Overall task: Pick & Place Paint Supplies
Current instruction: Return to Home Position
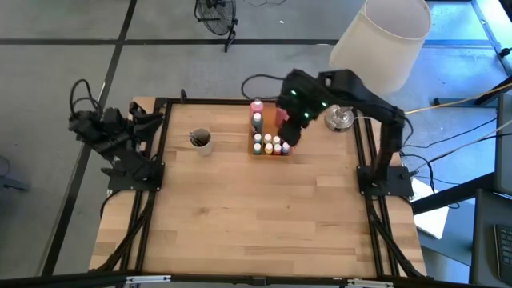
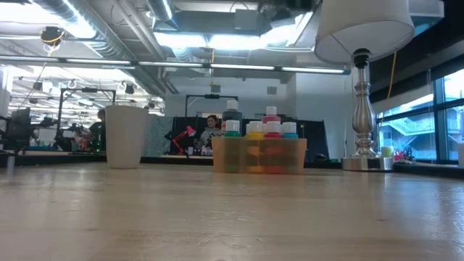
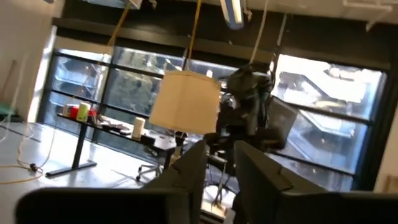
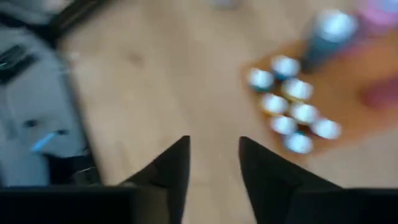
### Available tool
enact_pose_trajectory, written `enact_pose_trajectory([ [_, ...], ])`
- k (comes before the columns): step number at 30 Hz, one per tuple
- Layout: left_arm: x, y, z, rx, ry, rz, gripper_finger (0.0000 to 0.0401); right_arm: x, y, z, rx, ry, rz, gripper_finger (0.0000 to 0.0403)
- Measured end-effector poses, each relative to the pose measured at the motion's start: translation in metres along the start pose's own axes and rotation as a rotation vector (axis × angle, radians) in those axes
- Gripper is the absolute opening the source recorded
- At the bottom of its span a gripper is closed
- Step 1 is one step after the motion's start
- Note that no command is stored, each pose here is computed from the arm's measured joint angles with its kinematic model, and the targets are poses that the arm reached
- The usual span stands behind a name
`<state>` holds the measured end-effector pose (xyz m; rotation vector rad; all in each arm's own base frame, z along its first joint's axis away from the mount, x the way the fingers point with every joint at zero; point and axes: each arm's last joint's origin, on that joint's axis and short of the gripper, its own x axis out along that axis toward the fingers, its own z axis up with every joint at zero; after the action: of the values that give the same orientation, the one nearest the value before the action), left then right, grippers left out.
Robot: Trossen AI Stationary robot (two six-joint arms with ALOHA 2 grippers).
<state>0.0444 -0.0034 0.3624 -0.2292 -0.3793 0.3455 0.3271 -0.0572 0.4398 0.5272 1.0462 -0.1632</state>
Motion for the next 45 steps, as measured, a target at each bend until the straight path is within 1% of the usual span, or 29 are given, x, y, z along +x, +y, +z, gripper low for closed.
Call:
enact_pose_trajectory([
  [2,-0.001,0.002,0.010,0.002,0.021,-0.014,0.0062,-0.013,0.016,-0.013,-0.039,-0.026,0.081,0.0104],
  [4,-0.001,0.006,0.021,-0.014,0.030,-0.017,0.0037,-0.028,0.029,-0.027,-0.072,-0.034,0.129,0.0069],
  [6,-0.003,0.009,0.029,-0.002,0.046,-0.021,0.0012,-0.045,0.038,-0.046,-0.093,-0.027,0.116,0.0033],
  [8,-0.003,0.011,0.034,0.020,0.068,-0.024,0.0005,-0.061,0.049,-0.061,-0.137,-0.081,0.103,0.0009],
  [9,-0.004,0.012,0.034,0.040,0.082,-0.024,0.0004,-0.069,0.053,-0.068,-0.161,-0.105,0.092,0.0007],
  [11,-0.006,0.015,0.033,0.106,0.130,-0.009,0.0002,-0.089,0.060,-0.083,-0.212,-0.201,0.071,0.0006],
  [13,-0.008,0.020,0.029,0.173,0.193,0.071,0.0003,-0.107,0.062,-0.098,-0.243,-0.290,0.037,0.0004],
  [15,-0.011,0.026,0.025,0.186,0.238,0.167,0.0003,-0.126,0.062,-0.114,-0.257,-0.359,0.027,0.0003],
  [17,-0.016,0.033,0.024,0.158,0.268,0.197,0.0002,-0.144,0.060,-0.130,-0.264,-0.413,0.049,0.0003],
  [18,-0.018,0.036,0.024,0.135,0.285,0.186,0.0002,-0.153,0.058,-0.138,-0.279,-0.428,0.076,0.0002],
  [20,-0.024,0.042,0.023,0.063,0.335,0.122,0.0002,-0.171,0.054,-0.154,-0.309,-0.460,0.140,0.0002],
  [22,-0.029,0.047,0.019,-0.010,0.374,0.103,0.0002,-0.184,0.050,-0.167,-0.350,-0.472,0.202,0.0002],
  [25,-0.034,0.053,0.012,-0.059,0.418,0.152,0.0002,-0.198,0.045,-0.182,-0.397,-0.481,0.276,0.0001],
  [28,-0.033,0.053,0.006,-0.099,0.385,0.227,0.0002,-0.207,0.041,-0.192,-0.462,-0.483,0.337,0.0001],
  [31,-0.030,0.047,-0.002,-0.074,0.371,0.233,0.0002,-0.212,0.040,-0.198,-0.516,-0.487,0.363,0.0001],
  [35,-0.029,0.039,-0.021,-0.075,0.437,0.170,0.0002,-0.209,0.040,-0.200,-0.579,-0.495,0.316,0.0001],
  [39,-0.025,0.025,-0.051,-0.135,0.480,0.107,0.0002,-0.197,0.047,-0.198,-0.608,-0.492,0.261,0.0000],
  [41,-0.022,0.017,-0.070,-0.151,0.491,0.056,0.0002,-0.188,0.055,-0.196,-0.634,-0.496,0.261,0.0000],
  [43,-0.021,0.009,-0.089,-0.152,0.488,-0.004,0.0002,-0.178,0.064,-0.195,-0.685,-0.487,0.276,0.0000],
  [45,-0.019,0.001,-0.105,-0.160,0.469,-0.085,0.0002,-0.169,0.072,-0.194,-0.728,-0.484,0.289,0.0000],
])
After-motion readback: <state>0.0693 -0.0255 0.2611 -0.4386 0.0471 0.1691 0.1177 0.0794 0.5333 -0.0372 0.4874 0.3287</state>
